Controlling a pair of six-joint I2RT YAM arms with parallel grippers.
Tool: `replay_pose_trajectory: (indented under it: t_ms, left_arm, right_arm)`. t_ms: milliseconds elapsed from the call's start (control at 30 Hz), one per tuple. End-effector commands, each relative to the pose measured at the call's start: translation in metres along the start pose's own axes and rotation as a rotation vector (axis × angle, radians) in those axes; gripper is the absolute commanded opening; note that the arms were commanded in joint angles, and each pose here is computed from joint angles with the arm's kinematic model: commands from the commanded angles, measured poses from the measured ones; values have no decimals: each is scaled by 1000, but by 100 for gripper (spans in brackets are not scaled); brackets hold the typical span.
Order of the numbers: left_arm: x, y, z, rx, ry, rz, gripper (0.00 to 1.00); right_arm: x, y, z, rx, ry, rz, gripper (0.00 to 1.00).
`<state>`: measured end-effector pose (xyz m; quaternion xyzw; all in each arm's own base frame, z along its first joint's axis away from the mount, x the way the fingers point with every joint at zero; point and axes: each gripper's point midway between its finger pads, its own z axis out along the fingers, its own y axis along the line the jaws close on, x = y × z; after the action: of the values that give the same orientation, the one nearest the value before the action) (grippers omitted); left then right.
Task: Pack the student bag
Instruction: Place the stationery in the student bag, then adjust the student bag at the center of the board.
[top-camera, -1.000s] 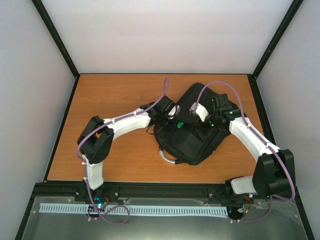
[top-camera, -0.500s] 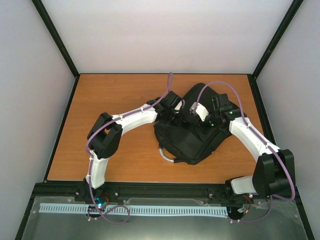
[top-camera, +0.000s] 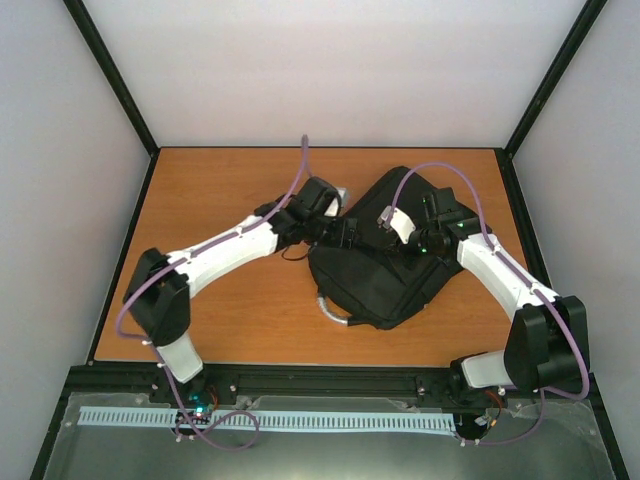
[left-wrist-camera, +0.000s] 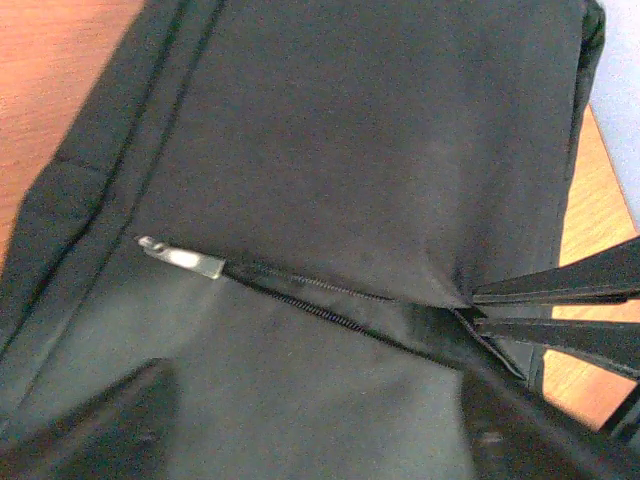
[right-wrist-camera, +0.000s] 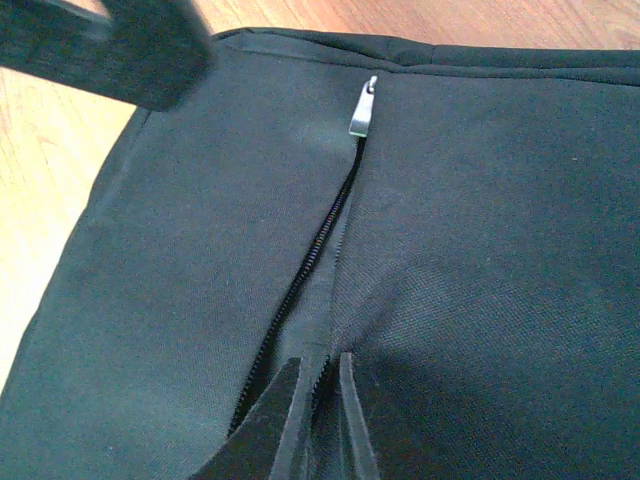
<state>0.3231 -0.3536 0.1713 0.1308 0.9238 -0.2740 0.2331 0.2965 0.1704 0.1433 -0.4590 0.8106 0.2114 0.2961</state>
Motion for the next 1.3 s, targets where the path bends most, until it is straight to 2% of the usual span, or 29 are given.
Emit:
replay_pose_trajectory:
  t_ms: [0, 67, 133, 200, 233, 300, 400, 533, 600, 700, 733, 767, 800, 900, 967, 1033, 1100, 1267]
  left_arm:
    - [-11, 36, -22, -50, -105, -83, 97]
    - [-12, 56, -26, 38, -123, -252, 100]
    - [-21, 67, -27, 237, -111, -438, 100]
    - [-33, 71, -24, 347, -60, -525, 100]
    - [-33, 73, -19, 329, -22, -522, 100]
    - [-36, 70, -18, 297, -15, -417, 100]
    - [-50, 88, -35, 148, -127, -353, 100]
    - [-79, 112, -62, -17, -328, -300, 100]
    - [-93, 112, -72, -8, -437, -292, 100]
    - [-108, 110, -78, 18, -528, -281, 100]
    - [-111, 118, -77, -19, -541, -311, 100]
    - [-114, 129, -74, -81, -532, -376, 100]
    - [-111, 143, -57, -147, -469, -438, 100]
    - [-118, 135, -14, -138, -245, -330, 100]
    - [-125, 136, 8, -122, -212, -296, 100]
    - [-131, 147, 22, -121, -251, -315, 100]
    - [-132, 150, 41, -46, -210, -345, 100]
    - [-121, 126, 92, 178, -42, -352, 100]
  right_arm:
    - [-15, 3, -7, -11, -42, -29, 14]
    - [-24, 4, -15, 1, -65, -36, 16]
    - [-35, 4, -29, 35, -93, -53, 18]
    - [-49, 2, -47, 88, -129, -80, 26]
    - [-55, 0, -56, 117, -146, -92, 32]
    - [-66, -6, -74, 188, -179, -95, 42]
    - [-77, -17, -96, 299, -221, -47, 56]
    - [-57, -55, -123, 451, -243, 131, 70]
    - [-42, -62, -133, 457, -263, 244, 76]
    - [-18, -63, -140, 436, -351, 358, 98]
    - [-12, -63, -141, 450, -372, 361, 100]
    - [-6, -63, -141, 468, -382, 357, 100]
    - [-2, -62, -142, 488, -386, 349, 100]
    - [4, -60, -141, 506, -387, 319, 100]
    - [4, -59, -138, 490, -382, 324, 100]
    - [4, -57, -138, 469, -379, 330, 100]
    - [3, -52, -142, 450, -396, 327, 98]
    - [2, -42, -154, 474, -448, 285, 97]
